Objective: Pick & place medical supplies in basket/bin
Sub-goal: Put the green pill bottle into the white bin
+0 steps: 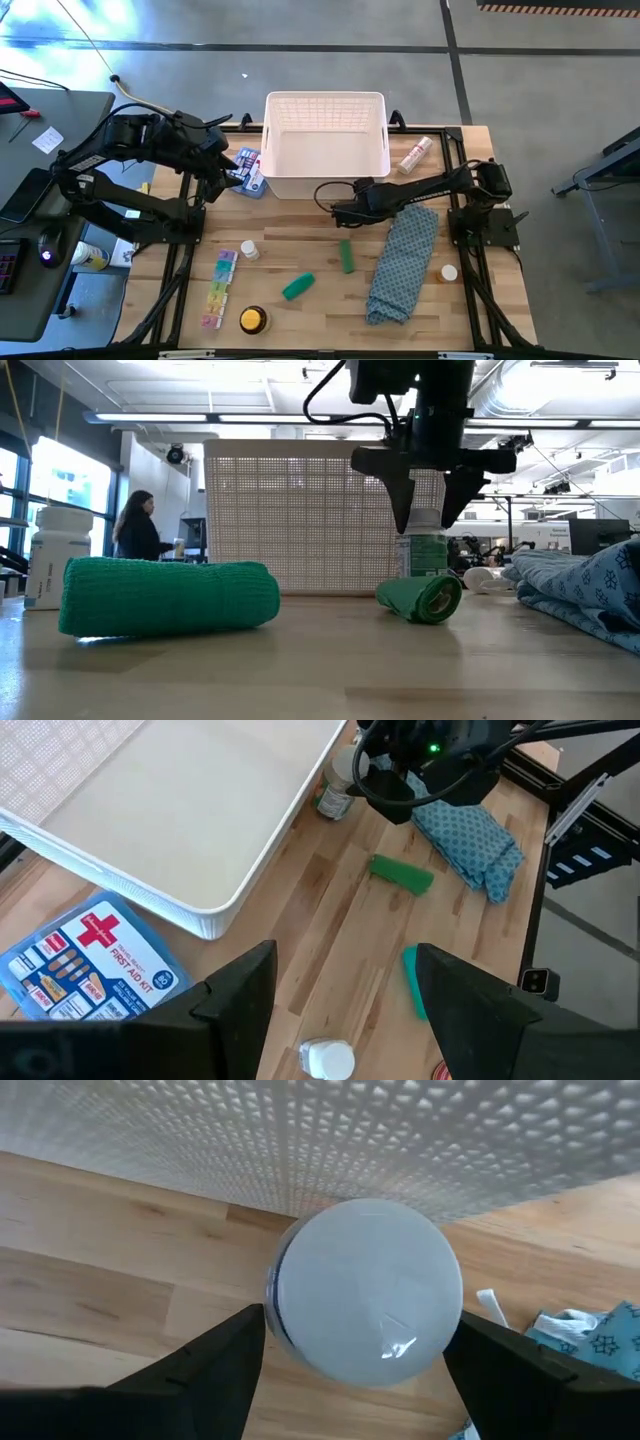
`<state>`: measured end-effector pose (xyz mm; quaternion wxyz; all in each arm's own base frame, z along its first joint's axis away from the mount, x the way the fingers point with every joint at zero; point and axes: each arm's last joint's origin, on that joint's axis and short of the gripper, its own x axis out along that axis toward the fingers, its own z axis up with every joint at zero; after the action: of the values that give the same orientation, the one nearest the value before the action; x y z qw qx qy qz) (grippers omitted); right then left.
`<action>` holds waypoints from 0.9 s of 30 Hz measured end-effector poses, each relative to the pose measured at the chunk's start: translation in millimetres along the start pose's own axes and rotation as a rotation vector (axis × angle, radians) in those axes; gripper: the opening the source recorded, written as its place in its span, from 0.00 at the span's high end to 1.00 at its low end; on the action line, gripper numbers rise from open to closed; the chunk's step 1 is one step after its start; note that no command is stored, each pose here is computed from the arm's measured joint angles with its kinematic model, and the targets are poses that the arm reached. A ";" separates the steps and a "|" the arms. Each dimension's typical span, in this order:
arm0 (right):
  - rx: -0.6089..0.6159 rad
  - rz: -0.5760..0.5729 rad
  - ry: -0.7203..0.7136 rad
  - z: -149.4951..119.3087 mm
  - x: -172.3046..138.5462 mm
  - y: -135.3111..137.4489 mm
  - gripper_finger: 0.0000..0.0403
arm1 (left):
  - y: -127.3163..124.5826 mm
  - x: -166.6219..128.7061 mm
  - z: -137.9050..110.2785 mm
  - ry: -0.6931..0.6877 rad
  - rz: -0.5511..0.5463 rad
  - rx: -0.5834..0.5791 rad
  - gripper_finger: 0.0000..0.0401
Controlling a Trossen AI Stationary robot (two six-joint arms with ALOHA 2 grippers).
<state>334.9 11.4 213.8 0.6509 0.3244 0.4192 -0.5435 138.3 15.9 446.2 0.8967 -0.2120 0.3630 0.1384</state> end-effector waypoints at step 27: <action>-0.104 0.008 -0.028 -13.2 -7.3 1.0 0.54 | -5.0 21.0 9.4 0.050 0.012 -0.057 0.32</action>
<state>333.0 26.4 214.5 0.6748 0.2841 0.4365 -0.5228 160.6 18.0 438.8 0.8802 -0.2386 0.3823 0.1490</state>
